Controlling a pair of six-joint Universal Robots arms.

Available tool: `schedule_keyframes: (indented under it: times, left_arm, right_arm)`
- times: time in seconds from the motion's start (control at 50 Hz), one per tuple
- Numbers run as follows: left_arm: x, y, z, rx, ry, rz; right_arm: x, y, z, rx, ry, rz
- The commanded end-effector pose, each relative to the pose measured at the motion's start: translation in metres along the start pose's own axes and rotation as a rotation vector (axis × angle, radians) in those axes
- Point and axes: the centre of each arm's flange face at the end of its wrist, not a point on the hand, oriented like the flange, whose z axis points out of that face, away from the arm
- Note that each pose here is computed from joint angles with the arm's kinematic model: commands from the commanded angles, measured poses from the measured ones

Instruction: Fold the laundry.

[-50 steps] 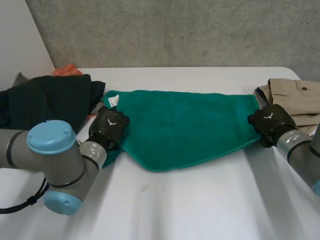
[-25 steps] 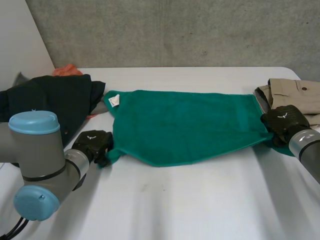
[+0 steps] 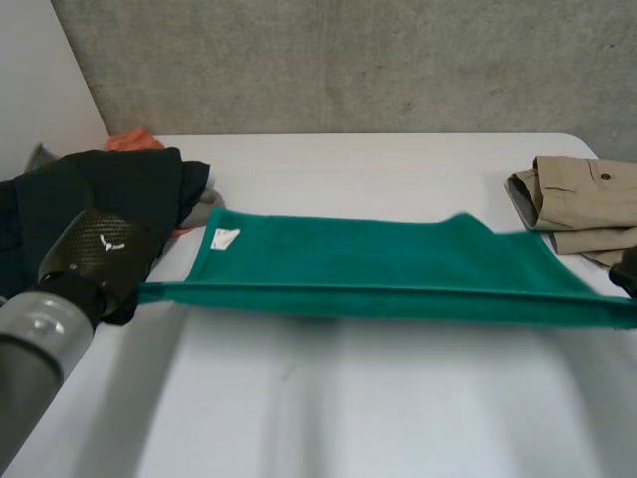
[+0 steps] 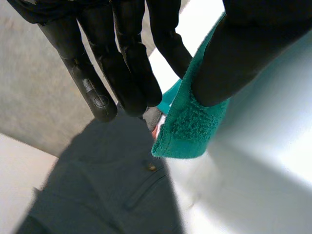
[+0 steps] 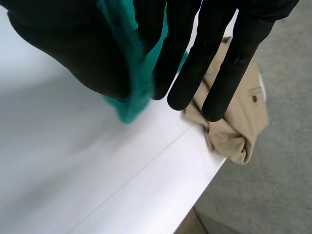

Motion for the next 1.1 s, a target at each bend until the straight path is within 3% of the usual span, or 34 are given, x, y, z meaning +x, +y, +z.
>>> schedule_keyframes:
  times: [0.02, 0.18, 0.3, 0.38, 0.42, 0.54, 0.58, 0.68, 0.8, 0.92, 1.1]
  left_arm:
    - [0.016, 0.001, -0.005, 0.003, 0.061, 0.106]
    - [0.053, 0.013, 0.056, -0.027, 0.152, 0.14]
    - [0.048, -0.009, 0.113, 0.08, 0.055, 0.143]
    - [0.014, -0.057, 0.147, 0.266, -0.131, 0.125]
    - [-0.019, -0.097, 0.155, 0.432, -0.299, 0.1]
    - [-0.085, -0.167, 0.137, 0.828, -0.691, 0.031]
    - [-0.094, -0.176, 0.127, 0.889, -0.751, 0.016]
    - [-0.078, -0.16, 0.133, 0.835, -0.686, 0.017]
    - [-0.047, -0.116, 0.146, 0.699, -0.525, -0.04]
    - [-0.022, -0.068, 0.154, 0.565, -0.42, -0.065]
    - [0.054, 0.007, 0.146, 0.339, -0.194, -0.035]
  right_arm:
    - [-0.004, 0.001, -0.004, 0.006, -0.026, -0.006]
    - [-0.007, 0.013, 0.05, 0.001, -0.022, 0.01]
    - [0.012, -0.003, 0.086, 0.053, 0.119, -0.014]
    - [0.051, -0.043, 0.099, 0.18, 0.337, -0.004]
    - [0.078, -0.071, 0.093, 0.303, 0.49, 0.027]
    - [0.126, -0.107, 0.081, 0.596, 0.796, 0.13]
    - [0.137, -0.114, 0.071, 0.68, 0.875, 0.162]
    - [0.137, -0.114, 0.063, 0.689, 0.861, 0.186]
    - [0.119, -0.104, 0.074, 0.644, 0.783, 0.196]
    - [0.064, -0.089, 0.11, 0.605, 0.559, 0.194]
    - [-0.013, -0.047, 0.149, 0.414, 0.247, 0.224]
